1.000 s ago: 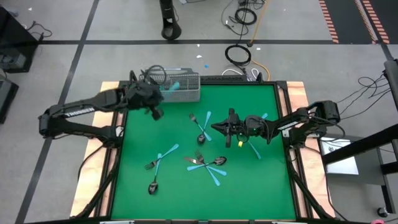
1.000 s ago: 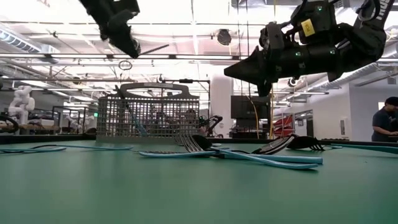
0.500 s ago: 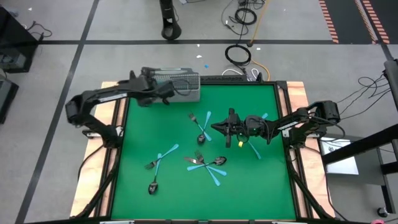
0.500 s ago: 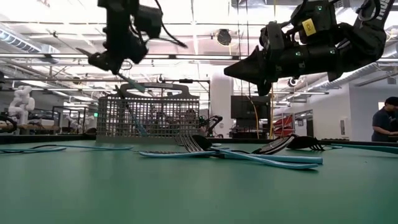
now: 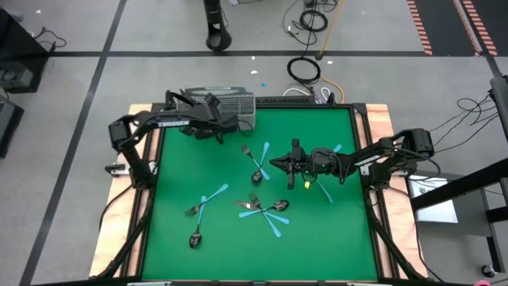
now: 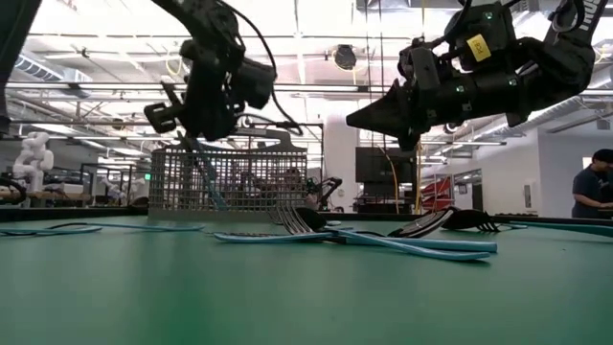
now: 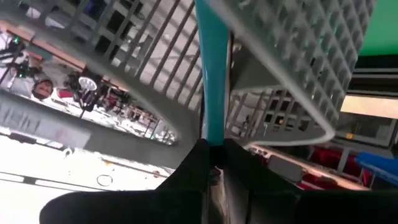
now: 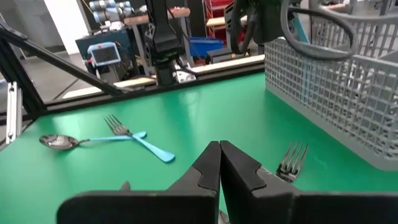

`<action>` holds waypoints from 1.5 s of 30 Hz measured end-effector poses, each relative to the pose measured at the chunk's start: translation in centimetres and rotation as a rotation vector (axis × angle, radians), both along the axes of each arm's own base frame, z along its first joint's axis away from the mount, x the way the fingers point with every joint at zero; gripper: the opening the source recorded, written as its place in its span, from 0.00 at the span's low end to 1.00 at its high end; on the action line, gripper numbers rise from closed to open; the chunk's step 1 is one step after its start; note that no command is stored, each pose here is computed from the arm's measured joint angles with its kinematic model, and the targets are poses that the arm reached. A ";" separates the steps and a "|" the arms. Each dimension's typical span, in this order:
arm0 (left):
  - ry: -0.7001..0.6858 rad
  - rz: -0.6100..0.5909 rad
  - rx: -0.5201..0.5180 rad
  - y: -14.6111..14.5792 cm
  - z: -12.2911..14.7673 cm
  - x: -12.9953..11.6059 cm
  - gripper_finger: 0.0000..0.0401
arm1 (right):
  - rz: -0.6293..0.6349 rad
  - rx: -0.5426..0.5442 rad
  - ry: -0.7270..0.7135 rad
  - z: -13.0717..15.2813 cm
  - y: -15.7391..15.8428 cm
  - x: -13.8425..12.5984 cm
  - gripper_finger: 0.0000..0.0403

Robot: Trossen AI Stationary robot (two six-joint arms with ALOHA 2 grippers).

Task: Sort silverware
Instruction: Put the table knife into the silverware rack

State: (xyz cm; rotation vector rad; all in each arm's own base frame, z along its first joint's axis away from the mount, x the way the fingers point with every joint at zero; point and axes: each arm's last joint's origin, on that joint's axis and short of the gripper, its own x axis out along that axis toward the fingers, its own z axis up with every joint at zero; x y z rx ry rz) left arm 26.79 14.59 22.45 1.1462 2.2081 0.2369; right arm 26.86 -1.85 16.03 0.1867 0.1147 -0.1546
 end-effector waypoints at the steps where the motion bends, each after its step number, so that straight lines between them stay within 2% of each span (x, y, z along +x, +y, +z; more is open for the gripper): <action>1: 0.002 -0.003 -0.001 0.0 -0.3 0.2 0.05 | 0.000 0.001 0.007 -0.1 0.0 0.0 0.00; 9: -0.110 0.002 -0.009 0.4 -1.0 1.3 0.08 | 0.001 0.015 0.055 -0.5 0.1 -0.1 0.00; 14: -0.133 0.000 -0.122 0.2 -1.1 1.2 0.19 | 0.001 0.022 0.063 -0.6 0.1 -0.1 0.00; 19: -0.130 0.002 -0.096 0.2 -1.1 1.2 0.29 | 0.001 0.020 0.063 -0.6 0.1 -0.1 0.00; 22: -0.167 0.030 -0.003 0.2 -0.5 1.0 0.31 | 0.003 0.016 0.064 -0.6 0.1 -0.1 0.00; 26: -0.324 0.072 0.086 -0.4 2.0 0.3 0.31 | 0.003 0.019 0.068 -0.7 0.1 -0.1 0.00; 28: -0.469 0.103 0.114 -1.2 4.1 -0.4 0.31 | 0.002 0.024 0.068 -0.7 0.1 -0.1 0.00; 30: -0.660 0.155 0.086 -2.2 6.2 -1.4 0.31 | 0.000 0.040 0.064 -0.7 0.1 -0.1 0.00; 33: -0.997 0.267 -0.076 -4.2 8.9 -3.0 0.31 | -0.006 0.089 0.045 -0.6 0.1 -0.1 0.00; 35: -1.233 0.351 -0.260 -5.7 10.6 -3.9 0.31 | -0.005 0.127 0.018 -0.3 0.2 0.0 0.00; 37: -1.424 0.395 -0.503 -7.3 11.8 -4.6 0.31 | 0.006 0.152 -0.010 -0.1 0.6 0.1 0.00; 39: -1.562 0.335 -0.736 -9.3 12.4 -4.8 0.31 | 0.038 0.164 -0.034 0.6 1.4 0.6 0.00; 41: -1.650 0.212 -0.912 -11.7 12.3 -4.8 0.31 | 0.077 0.161 -0.054 1.5 2.4 1.3 0.00; 45: -1.765 0.018 -1.120 -15.8 10.0 -4.7 0.31 | 0.159 0.119 0.011 3.2 4.9 3.3 0.00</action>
